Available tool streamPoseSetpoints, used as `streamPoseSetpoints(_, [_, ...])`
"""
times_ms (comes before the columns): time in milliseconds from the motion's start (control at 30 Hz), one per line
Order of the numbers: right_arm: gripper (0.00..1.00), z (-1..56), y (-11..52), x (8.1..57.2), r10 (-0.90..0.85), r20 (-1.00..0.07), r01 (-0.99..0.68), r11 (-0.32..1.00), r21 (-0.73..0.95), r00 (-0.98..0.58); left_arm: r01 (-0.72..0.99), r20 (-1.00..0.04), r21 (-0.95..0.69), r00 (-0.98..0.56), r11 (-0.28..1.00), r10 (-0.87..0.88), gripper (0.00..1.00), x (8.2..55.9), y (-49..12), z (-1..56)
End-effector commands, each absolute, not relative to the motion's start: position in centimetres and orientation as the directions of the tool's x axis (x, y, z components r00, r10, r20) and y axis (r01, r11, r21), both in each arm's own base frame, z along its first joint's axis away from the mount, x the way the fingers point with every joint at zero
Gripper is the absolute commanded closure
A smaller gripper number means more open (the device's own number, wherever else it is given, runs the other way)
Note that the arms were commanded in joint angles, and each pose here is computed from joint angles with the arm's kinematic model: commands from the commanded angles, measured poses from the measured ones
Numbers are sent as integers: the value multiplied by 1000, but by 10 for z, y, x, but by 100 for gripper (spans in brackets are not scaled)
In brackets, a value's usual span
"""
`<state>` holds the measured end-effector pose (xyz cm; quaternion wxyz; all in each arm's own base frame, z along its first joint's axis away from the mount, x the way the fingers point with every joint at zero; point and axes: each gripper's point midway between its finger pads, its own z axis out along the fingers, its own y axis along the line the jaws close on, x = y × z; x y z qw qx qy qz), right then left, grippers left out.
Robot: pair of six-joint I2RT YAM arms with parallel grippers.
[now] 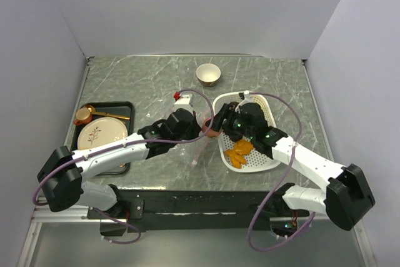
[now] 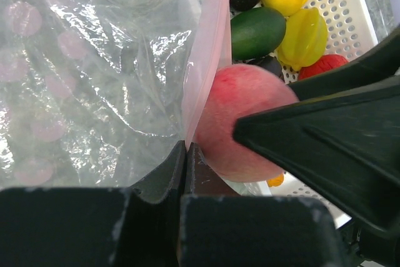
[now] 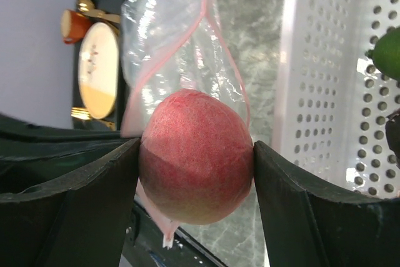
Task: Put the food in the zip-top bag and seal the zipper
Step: Place the fake fruit in the zipper food storage bag.
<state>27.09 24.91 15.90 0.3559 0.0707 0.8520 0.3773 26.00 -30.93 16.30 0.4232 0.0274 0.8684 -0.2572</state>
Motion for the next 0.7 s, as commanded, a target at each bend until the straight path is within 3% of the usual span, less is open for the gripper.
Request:
streamPoseSetpoints(0, [68, 177, 263, 286, 403, -580, -185, 687, 703, -708, 291, -754, -487, -615, 824, -229, 99, 263, -320, 191])
streamPoseSetpoints(300, [66, 181, 273, 288, 404, -570, -185, 677, 713, -716, 302, -748, -490, -628, 818, -216, 99, 262, -325, 189])
streamPoseSetpoints(567, [51, 179, 275, 293, 411, -555, -159, 683, 713, -723, 322, -744, -514, -629, 795, -226, 99, 259, -329, 199])
streamPoseSetpoints(633, [41, 180, 274, 294, 420, -559, -152, 686, 711, -715, 327, -744, -517, -629, 791, -226, 99, 257, -329, 201])
streamPoseSetpoints(667, [41, 183, 273, 294, 420, -566, -157, 688, 708, -709, 324, -743, -520, -627, 790, -232, 99, 257, -328, 202])
